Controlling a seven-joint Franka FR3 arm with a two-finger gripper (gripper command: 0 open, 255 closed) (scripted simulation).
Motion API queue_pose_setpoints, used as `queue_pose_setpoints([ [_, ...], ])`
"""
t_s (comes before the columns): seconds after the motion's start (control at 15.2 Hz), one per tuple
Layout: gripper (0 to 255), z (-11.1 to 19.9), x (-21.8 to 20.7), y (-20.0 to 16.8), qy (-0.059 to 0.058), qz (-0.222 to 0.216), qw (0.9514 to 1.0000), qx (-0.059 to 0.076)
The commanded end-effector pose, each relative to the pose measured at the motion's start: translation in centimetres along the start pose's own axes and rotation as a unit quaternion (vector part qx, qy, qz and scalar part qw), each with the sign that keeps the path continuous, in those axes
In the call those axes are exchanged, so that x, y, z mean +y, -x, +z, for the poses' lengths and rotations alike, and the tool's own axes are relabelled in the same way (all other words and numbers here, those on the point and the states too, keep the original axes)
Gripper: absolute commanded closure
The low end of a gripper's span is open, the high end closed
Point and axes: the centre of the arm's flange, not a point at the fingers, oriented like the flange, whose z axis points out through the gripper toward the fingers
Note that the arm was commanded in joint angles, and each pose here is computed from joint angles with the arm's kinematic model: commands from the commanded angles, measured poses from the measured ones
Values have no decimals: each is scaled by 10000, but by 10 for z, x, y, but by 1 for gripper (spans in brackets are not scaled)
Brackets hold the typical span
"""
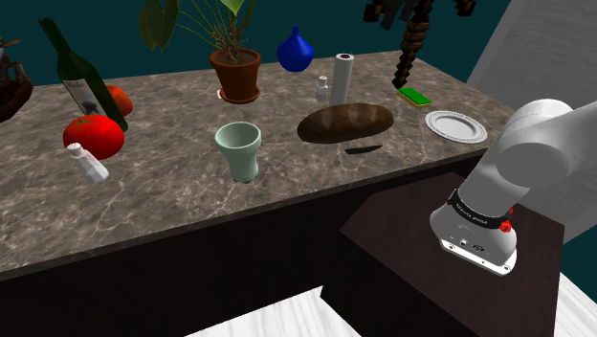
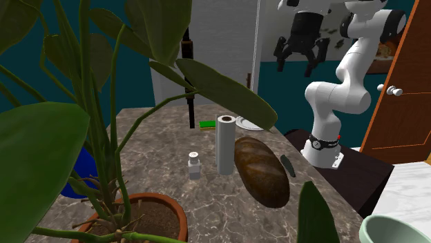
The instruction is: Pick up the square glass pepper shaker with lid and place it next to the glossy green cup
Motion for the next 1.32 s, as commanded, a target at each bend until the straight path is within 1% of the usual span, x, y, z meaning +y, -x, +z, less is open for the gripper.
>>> queue_pose_setpoints([
  [0.0,0,0,0,0,0,0,10000,0],
  [1.25,0,180,83,-165,115,158,9989,-435],
])
